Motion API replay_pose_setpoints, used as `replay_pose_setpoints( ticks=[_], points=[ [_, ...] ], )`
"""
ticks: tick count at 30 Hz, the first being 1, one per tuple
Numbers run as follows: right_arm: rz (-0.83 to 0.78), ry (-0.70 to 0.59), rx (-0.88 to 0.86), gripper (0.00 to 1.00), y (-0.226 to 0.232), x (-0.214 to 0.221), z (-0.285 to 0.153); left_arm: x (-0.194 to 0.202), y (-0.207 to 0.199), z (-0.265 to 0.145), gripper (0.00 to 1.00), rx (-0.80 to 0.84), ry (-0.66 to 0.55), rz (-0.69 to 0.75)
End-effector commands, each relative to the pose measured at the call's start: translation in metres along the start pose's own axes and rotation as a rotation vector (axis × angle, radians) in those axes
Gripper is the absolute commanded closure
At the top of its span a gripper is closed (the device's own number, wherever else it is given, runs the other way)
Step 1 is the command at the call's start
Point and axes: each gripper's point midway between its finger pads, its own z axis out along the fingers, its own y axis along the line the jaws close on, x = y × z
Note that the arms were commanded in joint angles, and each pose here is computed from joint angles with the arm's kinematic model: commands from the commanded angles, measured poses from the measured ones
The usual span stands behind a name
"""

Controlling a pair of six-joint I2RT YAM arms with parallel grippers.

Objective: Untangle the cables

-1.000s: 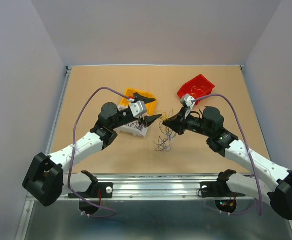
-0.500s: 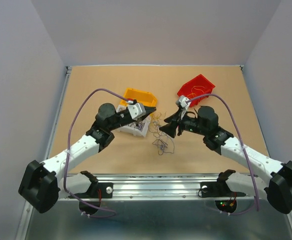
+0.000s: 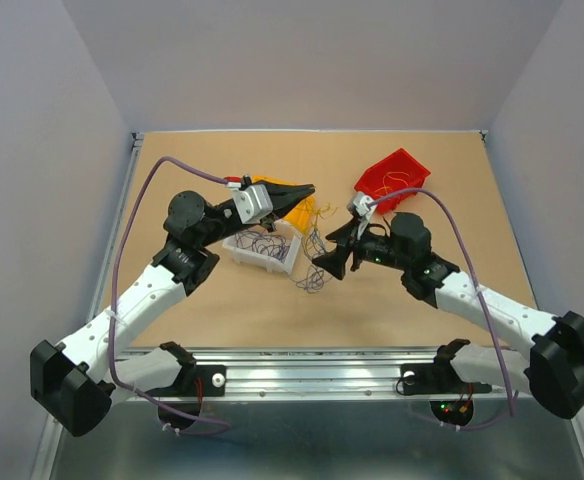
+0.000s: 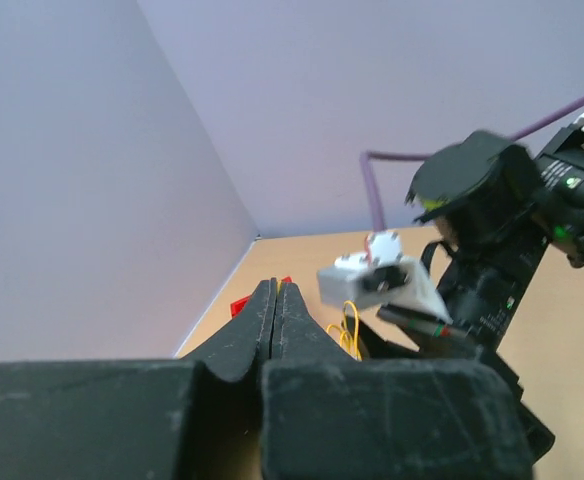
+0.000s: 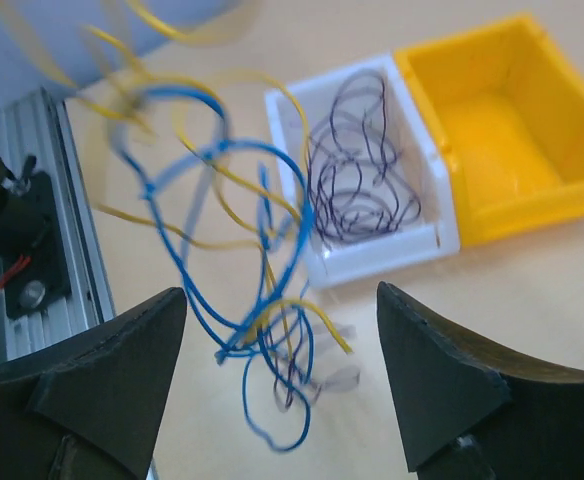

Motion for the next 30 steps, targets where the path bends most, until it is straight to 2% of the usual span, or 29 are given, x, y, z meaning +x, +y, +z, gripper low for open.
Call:
replay_pose_setpoints(
  ticks=[1,5,9,12,14,15,16,17,18,19,20,21,23,24,26,27,30],
  points=[
    [-0.105,-0.220,-0.042,0.18,0.018,-0.045,-0.012,-0.020,0.006,0.008,1.00,0.002,-0.041,0.009],
    [-0.143,-0.343,-0.075,0.19,0.028,-0.063,-0.020,-0.017,-0.004,0.012,1.00,0.051,-0.039,-0.039],
    [-0.143,-0.289,-0.167,0.25,0.036,-0.054,-0.007,-0.024,0.000,0.014,1.00,0.042,-0.050,-0.044],
    [-0.122,-0.213,-0.228,0.31,0.037,-0.040,0.009,-0.052,0.009,0.014,1.00,0.006,-0.087,-0.030],
    [-0.100,-0.190,-0.219,0.42,0.029,-0.037,0.020,-0.085,0.019,0.014,1.00,-0.022,-0.127,-0.002],
    [-0.094,-0.184,-0.223,0.57,0.029,-0.036,0.023,-0.096,0.023,0.015,1.00,-0.031,-0.137,0.003],
    [-0.091,-0.181,-0.225,0.64,0.028,-0.037,0.025,-0.102,0.027,0.015,1.00,-0.048,-0.132,-0.004],
    [-0.075,-0.160,-0.225,0.72,0.025,-0.030,0.030,-0.129,0.033,0.015,1.00,-0.059,-0.171,0.018],
    [-0.078,-0.155,-0.240,0.84,0.028,-0.031,0.031,-0.142,0.035,0.016,1.00,-0.060,-0.187,0.025],
    [-0.074,-0.141,-0.249,0.87,0.029,-0.027,0.031,-0.147,0.037,0.018,1.00,-0.059,-0.178,0.014],
    [-0.081,-0.139,-0.256,0.89,0.030,-0.027,0.030,-0.181,0.043,0.016,1.00,-0.068,-0.225,0.048],
    [-0.084,-0.134,-0.257,0.92,0.031,-0.025,0.028,-0.184,0.047,0.018,1.00,-0.076,-0.203,0.036],
    [-0.084,-0.120,-0.255,0.92,0.032,-0.021,0.025,-0.215,0.064,0.014,1.00,-0.155,-0.226,0.061],
    [-0.094,-0.131,-0.243,0.95,0.033,-0.025,0.021,-0.252,0.069,0.005,1.00,-0.187,-0.280,0.097],
    [-0.090,-0.117,-0.233,0.96,0.033,-0.021,0.016,-0.277,0.079,-0.007,1.00,-0.259,-0.321,0.110],
    [-0.095,-0.116,-0.237,0.99,0.035,-0.021,0.014,-0.282,0.078,-0.010,1.00,-0.265,-0.333,0.111],
    [-0.103,-0.132,-0.222,0.97,0.041,-0.025,0.000,-0.288,0.066,-0.020,1.00,-0.237,-0.363,0.107]
  ],
)
